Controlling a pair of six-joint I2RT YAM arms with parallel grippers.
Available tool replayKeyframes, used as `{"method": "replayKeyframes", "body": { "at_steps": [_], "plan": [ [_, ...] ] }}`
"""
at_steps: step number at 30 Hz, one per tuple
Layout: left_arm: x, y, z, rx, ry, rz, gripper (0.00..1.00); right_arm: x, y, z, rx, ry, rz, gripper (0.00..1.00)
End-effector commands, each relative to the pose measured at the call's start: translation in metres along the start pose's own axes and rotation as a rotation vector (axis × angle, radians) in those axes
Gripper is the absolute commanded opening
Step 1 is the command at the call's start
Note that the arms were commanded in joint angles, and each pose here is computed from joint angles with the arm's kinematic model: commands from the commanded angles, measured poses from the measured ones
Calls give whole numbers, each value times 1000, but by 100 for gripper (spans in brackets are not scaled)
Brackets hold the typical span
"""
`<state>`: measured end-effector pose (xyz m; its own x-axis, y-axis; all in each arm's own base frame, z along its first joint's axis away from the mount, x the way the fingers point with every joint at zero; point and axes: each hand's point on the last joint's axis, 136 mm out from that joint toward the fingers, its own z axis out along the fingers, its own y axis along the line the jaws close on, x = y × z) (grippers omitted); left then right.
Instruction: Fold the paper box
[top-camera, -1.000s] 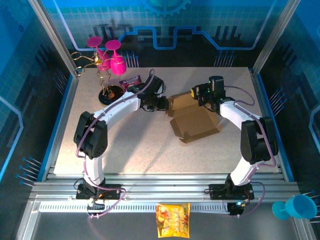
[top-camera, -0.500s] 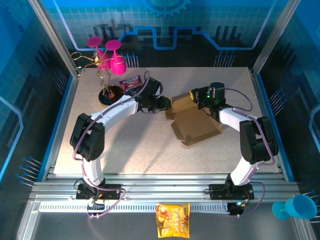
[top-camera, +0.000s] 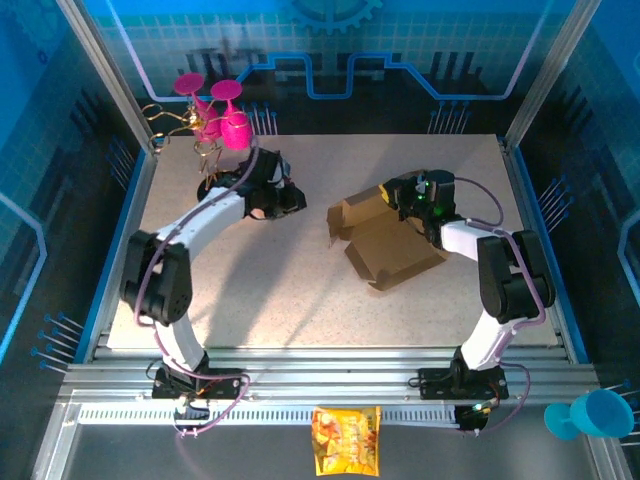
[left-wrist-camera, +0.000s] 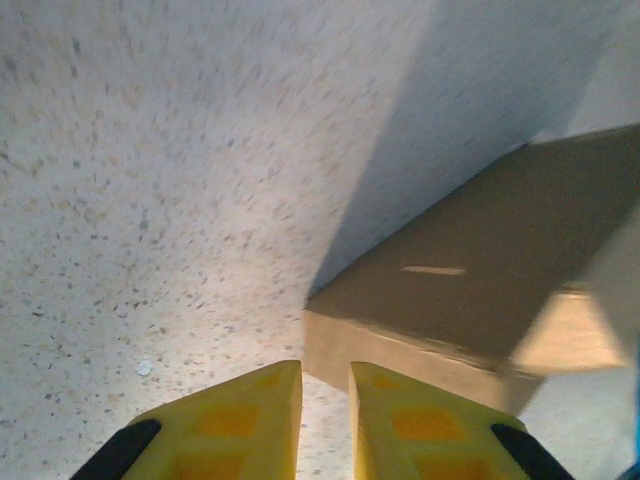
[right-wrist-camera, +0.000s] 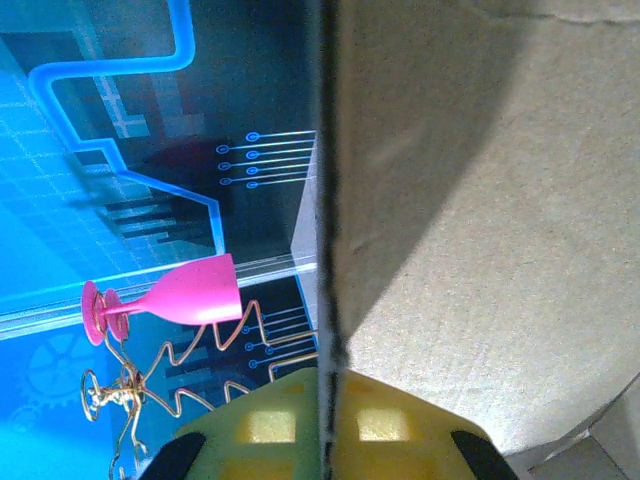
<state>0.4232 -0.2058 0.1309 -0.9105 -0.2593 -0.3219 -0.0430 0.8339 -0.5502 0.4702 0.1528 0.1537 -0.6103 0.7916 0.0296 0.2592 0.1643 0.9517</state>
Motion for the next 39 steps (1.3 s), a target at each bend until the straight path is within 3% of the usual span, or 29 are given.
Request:
{"method": "replayKeyframes", "body": {
  "at_steps": [1, 9, 16, 27, 39],
  "plan": [
    [12, -12, 16, -2, 49, 152, 22, 0, -7, 2, -2, 19, -20, 0],
    [28, -28, 53, 7, 49, 336, 36, 0, -8, 5, -3, 26, -14, 0],
    [33, -51, 60, 63, 6, 395, 38, 1, -6, 6, -39, 35, -25, 0],
    [43, -57, 65, 106, -54, 380, 39, 0, -3, 12, -101, 54, -22, 0],
    [31, -69, 64, 139, -211, 359, 46, -5, 3, 14, -157, 36, -8, 0]
  ]
}}
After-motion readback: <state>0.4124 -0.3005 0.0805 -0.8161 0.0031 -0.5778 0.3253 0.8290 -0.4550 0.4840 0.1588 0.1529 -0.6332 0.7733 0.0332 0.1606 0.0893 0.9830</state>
